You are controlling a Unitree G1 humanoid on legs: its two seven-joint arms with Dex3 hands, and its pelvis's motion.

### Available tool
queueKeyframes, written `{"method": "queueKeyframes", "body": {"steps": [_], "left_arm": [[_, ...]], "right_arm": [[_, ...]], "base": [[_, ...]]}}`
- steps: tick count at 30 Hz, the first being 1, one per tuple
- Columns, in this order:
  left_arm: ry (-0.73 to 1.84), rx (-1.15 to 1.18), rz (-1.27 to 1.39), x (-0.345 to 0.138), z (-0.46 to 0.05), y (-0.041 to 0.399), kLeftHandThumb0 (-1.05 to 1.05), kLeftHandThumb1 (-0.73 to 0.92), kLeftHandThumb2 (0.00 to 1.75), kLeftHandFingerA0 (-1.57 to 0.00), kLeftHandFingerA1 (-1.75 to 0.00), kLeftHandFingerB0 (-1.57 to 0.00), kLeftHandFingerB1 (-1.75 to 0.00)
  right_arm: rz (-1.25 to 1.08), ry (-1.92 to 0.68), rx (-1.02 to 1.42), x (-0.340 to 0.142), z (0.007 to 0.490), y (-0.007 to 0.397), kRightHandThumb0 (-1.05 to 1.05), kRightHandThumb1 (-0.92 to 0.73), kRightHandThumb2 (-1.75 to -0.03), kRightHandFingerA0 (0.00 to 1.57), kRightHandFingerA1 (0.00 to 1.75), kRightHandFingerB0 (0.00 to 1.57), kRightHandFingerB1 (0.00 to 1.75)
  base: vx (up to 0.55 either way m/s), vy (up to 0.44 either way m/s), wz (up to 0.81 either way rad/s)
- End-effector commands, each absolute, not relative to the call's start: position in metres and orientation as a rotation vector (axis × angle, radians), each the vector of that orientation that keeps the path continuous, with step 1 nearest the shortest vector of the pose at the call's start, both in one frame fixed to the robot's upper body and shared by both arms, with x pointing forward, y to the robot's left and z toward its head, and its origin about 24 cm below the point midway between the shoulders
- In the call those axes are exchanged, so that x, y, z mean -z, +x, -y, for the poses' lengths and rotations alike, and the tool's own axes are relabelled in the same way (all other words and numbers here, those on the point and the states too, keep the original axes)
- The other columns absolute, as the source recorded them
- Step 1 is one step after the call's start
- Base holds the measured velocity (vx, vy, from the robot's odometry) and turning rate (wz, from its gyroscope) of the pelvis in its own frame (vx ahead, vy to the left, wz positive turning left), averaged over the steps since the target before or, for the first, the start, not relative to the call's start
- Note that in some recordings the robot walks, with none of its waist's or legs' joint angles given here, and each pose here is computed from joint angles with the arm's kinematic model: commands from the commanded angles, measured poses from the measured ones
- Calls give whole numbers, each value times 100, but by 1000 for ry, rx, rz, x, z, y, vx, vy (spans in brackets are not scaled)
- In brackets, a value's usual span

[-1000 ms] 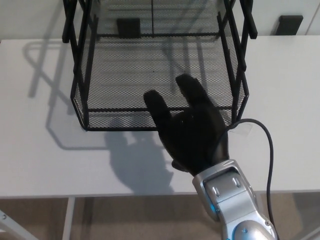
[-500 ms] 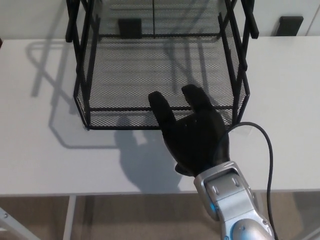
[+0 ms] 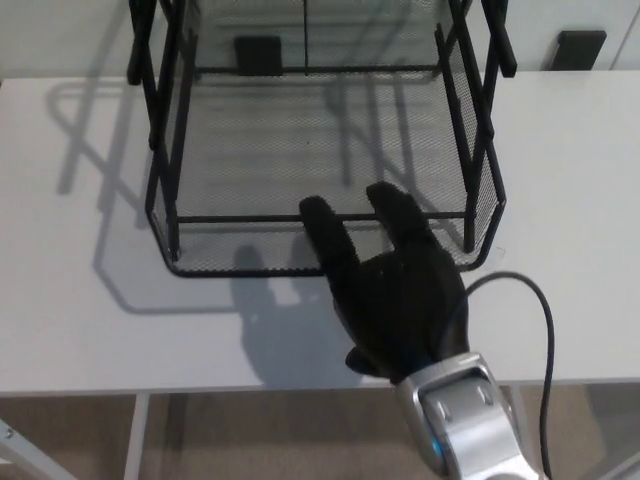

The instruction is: The robot walks towards a file tray kept in the middle of a desk and uses its right hand to grab a tray and pulls it out towards itself

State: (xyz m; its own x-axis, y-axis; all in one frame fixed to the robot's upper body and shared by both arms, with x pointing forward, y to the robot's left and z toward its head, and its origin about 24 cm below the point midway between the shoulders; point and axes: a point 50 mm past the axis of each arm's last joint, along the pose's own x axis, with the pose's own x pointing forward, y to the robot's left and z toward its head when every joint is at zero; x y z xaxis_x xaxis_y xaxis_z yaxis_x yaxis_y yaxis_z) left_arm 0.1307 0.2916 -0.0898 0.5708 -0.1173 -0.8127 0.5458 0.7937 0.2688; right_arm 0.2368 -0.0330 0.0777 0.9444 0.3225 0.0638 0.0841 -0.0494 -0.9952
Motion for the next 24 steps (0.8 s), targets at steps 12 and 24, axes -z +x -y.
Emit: {"method": "queueKeyframes", "body": {"steps": [12,24], "left_arm": [[596,451,-870,84,-298,132,-44,22,67,-69,-67,-52,-59],[612,460,-873,86,-299,131,-42,29,50,-74,-63,-57,-53]], "right_arm": [[333,-1547,-326,-61,33,186,-76,-44,-54,4,38,11,30],[347,-1456,-403,-55,29,141,-73,-44,-54,5,38,15,29]], "base": [[0,0,0],[0,0,0]]}}
